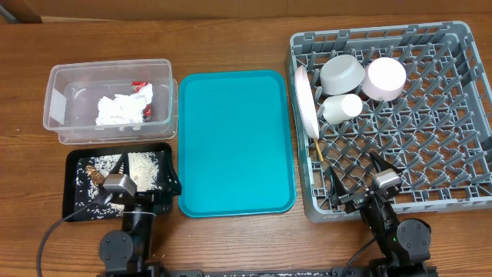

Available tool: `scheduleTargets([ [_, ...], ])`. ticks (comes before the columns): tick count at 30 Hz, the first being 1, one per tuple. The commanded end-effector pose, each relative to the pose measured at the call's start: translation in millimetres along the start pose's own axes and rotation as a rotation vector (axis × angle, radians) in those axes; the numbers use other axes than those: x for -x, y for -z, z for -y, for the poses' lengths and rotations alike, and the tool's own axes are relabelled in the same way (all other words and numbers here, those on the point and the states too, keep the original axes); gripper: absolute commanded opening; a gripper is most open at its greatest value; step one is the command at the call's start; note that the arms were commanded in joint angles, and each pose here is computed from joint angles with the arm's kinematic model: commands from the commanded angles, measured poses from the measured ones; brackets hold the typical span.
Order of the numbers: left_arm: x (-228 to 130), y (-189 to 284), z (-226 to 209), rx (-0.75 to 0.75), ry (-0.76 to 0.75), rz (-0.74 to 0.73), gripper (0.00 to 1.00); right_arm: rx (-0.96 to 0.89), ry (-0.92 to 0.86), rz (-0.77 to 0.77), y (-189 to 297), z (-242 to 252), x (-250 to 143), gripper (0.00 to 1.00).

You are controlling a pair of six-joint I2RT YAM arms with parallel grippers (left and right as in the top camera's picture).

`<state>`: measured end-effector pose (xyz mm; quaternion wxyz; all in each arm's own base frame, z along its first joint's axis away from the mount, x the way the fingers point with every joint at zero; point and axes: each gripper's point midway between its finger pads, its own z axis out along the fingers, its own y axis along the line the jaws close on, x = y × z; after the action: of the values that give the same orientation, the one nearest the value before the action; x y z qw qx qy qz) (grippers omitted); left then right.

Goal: Sort waste into correct bins and load items into the dishwasher

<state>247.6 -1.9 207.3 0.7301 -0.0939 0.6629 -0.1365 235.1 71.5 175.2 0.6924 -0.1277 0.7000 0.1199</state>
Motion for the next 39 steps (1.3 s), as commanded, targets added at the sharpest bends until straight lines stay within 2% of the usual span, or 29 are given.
scheduleTargets([
  [1, -3.1, 3.4, -5.5, 0.022, -0.021, 0.016, 1.0, -0.013, -0.006, 0.003, 0.0, 2.4, -2.0, 1.0],
  [7, -21.2, 4.1, -17.8, 0.092, -0.197, -0.058, 1.0, -0.013, -0.006, 0.003, 0.0, 2.4, -2.0, 1.0],
  [11, -42.0, 7.8, -31.5, 0.151, -0.195, -0.146, 1.0, -0.013, -0.006, 0.003, 0.0, 2.4, -2.0, 1.0],
  [39, -42.6, 7.8, -32.3, 0.154, -0.195, -0.149, 1.0, -0.013, -0.006, 0.003, 0.0, 2.4, -2.0, 1.0],
])
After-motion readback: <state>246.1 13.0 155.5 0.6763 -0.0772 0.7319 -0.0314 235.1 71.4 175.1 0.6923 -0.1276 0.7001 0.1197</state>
